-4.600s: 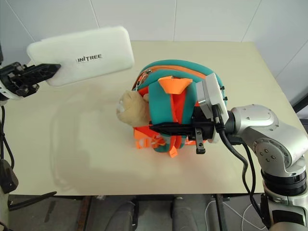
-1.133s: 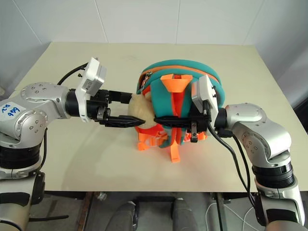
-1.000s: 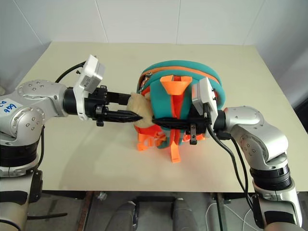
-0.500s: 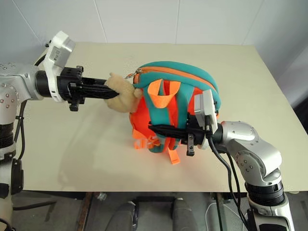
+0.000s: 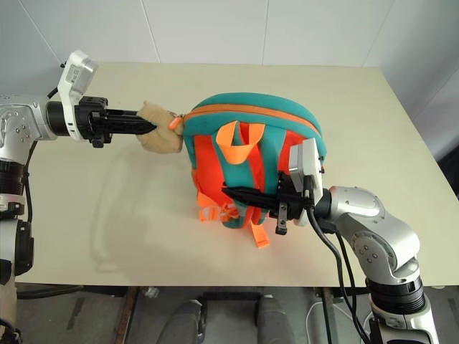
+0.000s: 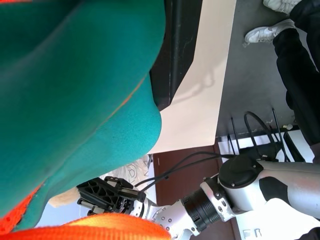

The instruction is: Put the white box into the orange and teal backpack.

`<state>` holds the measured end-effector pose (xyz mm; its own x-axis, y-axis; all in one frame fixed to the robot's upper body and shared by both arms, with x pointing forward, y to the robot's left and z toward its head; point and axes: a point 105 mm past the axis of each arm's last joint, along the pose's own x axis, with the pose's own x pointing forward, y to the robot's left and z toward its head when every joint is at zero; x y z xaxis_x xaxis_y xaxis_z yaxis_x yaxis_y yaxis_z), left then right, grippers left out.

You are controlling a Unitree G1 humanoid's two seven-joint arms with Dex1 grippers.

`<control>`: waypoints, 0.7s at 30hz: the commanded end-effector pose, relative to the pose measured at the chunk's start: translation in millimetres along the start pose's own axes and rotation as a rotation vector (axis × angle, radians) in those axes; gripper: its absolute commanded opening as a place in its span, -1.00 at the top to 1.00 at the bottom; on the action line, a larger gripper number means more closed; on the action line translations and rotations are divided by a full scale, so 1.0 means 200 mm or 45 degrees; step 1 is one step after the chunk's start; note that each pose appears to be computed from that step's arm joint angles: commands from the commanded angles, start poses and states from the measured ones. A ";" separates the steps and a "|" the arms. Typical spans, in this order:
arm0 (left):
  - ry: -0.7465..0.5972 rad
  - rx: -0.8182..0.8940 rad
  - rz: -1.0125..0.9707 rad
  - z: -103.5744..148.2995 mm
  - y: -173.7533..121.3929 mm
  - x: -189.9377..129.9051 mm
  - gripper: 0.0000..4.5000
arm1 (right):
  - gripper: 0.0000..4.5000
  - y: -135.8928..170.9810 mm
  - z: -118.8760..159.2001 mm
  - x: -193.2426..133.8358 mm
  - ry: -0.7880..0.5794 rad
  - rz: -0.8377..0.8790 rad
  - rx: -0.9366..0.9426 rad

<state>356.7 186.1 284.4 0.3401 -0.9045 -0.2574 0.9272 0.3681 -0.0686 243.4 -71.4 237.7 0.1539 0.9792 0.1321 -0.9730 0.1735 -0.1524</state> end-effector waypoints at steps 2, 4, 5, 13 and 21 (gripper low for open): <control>0.230 -0.026 0.084 -0.17 0.06 -0.04 0.79 | 1.00 0.04 0.07 -0.01 -0.047 0.015 -0.070; 0.318 -0.028 0.075 -0.25 0.08 -0.01 0.79 | 1.00 0.04 0.07 -0.01 -0.046 0.012 -0.069; 0.339 -0.028 0.073 -0.26 0.08 -0.01 0.79 | 1.00 0.04 0.06 -0.01 -0.046 0.012 -0.068; 0.579 -0.002 -0.008 -0.53 0.08 0.19 0.79 | 1.00 0.03 0.04 0.00 -0.020 -0.004 -0.060; 0.228 0.015 0.013 -0.41 0.05 0.24 0.79 | 1.00 -0.03 0.00 -0.08 0.199 -0.074 -0.055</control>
<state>371.2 162.3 177.3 0.2866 -0.8238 -0.4891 0.9263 0.3686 -0.0781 248.4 -81.9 228.9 0.2235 0.9746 0.0139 -0.9621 0.2229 -0.1570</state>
